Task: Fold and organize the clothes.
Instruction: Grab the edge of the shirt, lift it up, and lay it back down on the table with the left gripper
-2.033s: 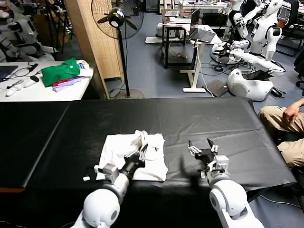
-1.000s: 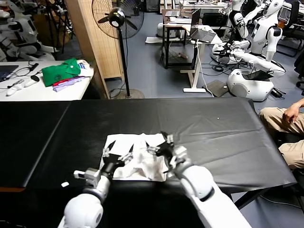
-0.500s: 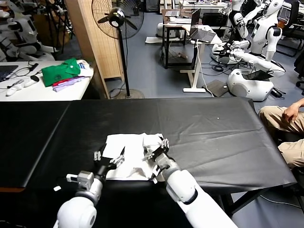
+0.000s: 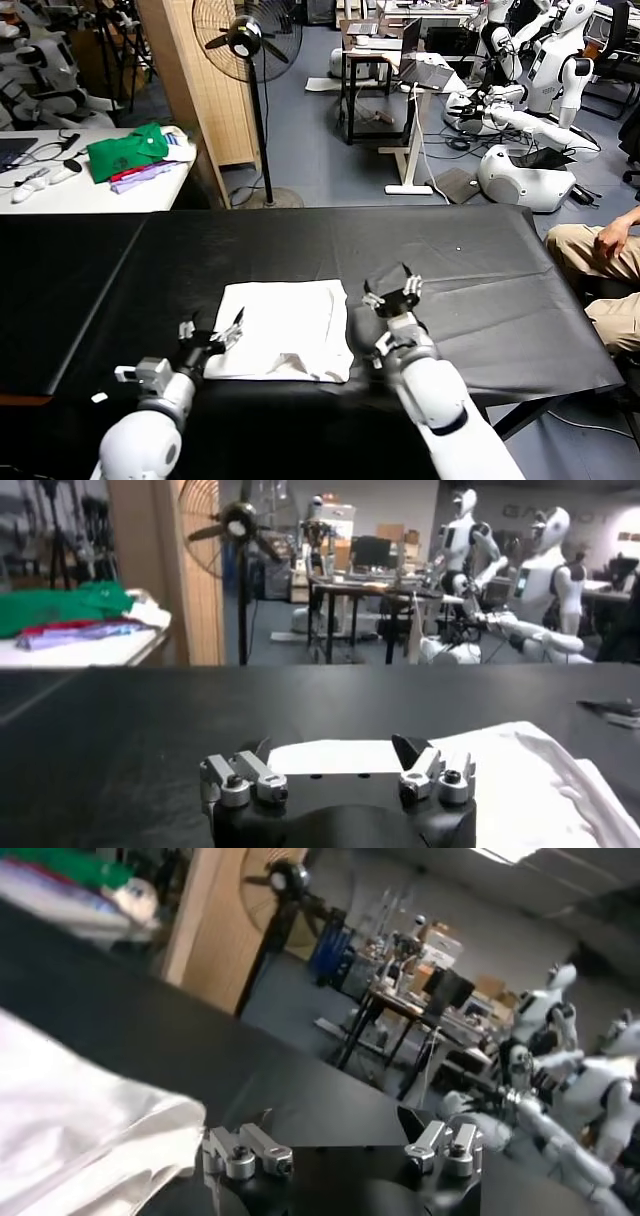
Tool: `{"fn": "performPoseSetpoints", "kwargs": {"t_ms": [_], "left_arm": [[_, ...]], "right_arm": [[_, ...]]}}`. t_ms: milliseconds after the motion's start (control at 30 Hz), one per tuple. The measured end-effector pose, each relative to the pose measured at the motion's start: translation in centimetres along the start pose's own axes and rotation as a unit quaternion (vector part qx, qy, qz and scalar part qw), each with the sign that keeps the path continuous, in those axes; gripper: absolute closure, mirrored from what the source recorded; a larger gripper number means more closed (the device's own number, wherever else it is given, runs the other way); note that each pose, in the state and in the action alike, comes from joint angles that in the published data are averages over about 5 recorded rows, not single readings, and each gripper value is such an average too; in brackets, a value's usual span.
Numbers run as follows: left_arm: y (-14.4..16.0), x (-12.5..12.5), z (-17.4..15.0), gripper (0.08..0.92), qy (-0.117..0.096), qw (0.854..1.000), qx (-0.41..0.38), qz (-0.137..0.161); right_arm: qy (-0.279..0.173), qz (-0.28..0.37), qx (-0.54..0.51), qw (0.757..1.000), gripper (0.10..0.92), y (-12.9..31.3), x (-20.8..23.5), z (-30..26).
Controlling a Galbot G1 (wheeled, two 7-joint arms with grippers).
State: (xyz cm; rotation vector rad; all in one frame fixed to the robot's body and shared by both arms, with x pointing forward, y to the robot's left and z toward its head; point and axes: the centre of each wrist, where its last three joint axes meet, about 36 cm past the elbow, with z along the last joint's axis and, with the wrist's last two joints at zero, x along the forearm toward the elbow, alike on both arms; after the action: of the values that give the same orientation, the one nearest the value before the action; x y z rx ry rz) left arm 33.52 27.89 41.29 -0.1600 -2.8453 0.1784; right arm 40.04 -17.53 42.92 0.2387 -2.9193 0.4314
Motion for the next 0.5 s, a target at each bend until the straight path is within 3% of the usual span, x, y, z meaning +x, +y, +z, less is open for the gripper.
{"fn": "performPoseSetpoints", "kwargs": {"t_ms": [233, 500], "left_arm": [[2.5, -0.1, 0.5, 0.201, 0.030, 0.995, 0.097, 0.018], [3.1, -0.9, 1.1, 0.201, 0.041, 0.982, 0.183, 0.035]], "right_arm": [[0.012, -0.026, -0.051, 0.998, 0.224, -0.1, 2.3, 0.5], [0.011, -0.038, -0.068, 0.997, 0.224, 0.5, 3.3, 0.5]]}}
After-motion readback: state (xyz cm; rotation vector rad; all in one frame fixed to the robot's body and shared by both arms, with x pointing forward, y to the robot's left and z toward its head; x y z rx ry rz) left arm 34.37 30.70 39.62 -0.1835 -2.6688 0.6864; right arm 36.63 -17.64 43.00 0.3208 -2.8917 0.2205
